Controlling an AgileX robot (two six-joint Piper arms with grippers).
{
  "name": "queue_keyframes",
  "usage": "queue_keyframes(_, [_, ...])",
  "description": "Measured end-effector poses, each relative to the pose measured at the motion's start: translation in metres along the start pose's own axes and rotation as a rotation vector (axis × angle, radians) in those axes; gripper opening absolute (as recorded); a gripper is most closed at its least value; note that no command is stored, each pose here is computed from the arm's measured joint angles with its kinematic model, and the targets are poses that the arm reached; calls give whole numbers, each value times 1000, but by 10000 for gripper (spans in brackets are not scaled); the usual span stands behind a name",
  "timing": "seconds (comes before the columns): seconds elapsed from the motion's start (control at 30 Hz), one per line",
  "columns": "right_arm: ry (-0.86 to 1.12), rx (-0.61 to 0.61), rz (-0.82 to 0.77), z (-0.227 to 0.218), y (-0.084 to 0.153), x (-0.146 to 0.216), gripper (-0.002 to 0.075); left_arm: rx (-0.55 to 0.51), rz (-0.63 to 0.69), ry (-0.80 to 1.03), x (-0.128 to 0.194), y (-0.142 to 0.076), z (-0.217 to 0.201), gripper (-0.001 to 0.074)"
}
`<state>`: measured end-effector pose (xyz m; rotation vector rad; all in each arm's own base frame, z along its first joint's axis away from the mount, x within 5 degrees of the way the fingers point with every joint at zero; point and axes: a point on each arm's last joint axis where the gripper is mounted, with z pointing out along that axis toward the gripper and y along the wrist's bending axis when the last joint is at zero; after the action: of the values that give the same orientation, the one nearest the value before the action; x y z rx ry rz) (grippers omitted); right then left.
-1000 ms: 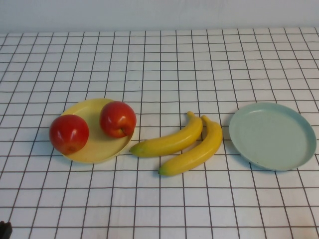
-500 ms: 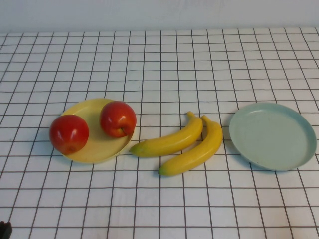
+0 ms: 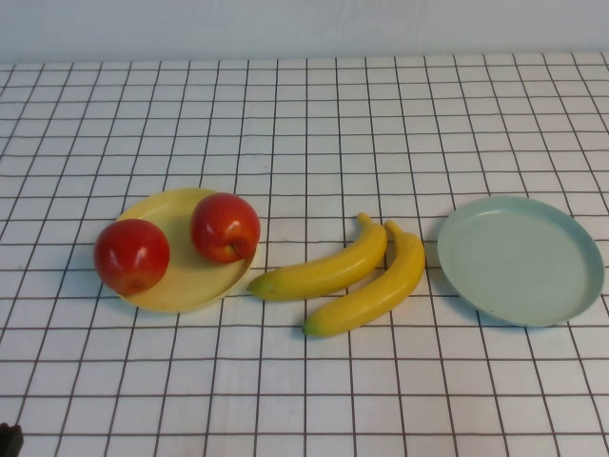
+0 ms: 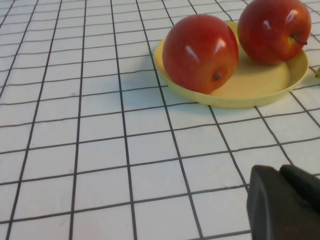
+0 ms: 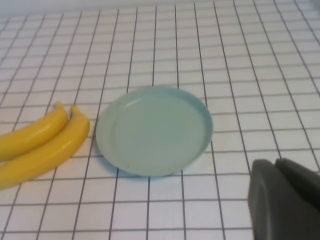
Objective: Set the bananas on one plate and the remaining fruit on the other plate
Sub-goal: Put another type of fruit in the right plate
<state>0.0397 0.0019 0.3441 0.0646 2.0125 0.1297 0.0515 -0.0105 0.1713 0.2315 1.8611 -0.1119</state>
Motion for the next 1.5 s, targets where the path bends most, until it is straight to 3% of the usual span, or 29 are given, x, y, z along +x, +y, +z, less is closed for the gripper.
queue_keyframes(0.37, [363, -87, 135, 79, 16, 2, -15, 0, 0, 0, 0, 0, 0, 1])
queue_keyframes(0.53, [578, -95, 150, 117, 27, -21, -15, 0, 0, 0, 0, 0, 0, 1])
queue_keyframes(0.7, [755, -105, 63, 164, 57, -55, -15, 0, 0, 0, 0, 0, 0, 1])
queue_keyframes(0.9, [800, -153, -80, 219, 107, -77, -15, 0, 0, 0, 0, 0, 0, 1])
queue_keyframes(1.2, [958, -180, -91, 310, 153, -48, 4, 0, 0, 0, 0, 0, 0, 1])
queue_keyframes(1.33, [994, -173, -110, 329, 168, -31, 90, 0, 0, 0, 0, 0, 0, 1])
queue_keyframes(1.5, [972, -147, -36, 343, 175, -22, 365, 0, 0, 0, 0, 0, 0, 1])
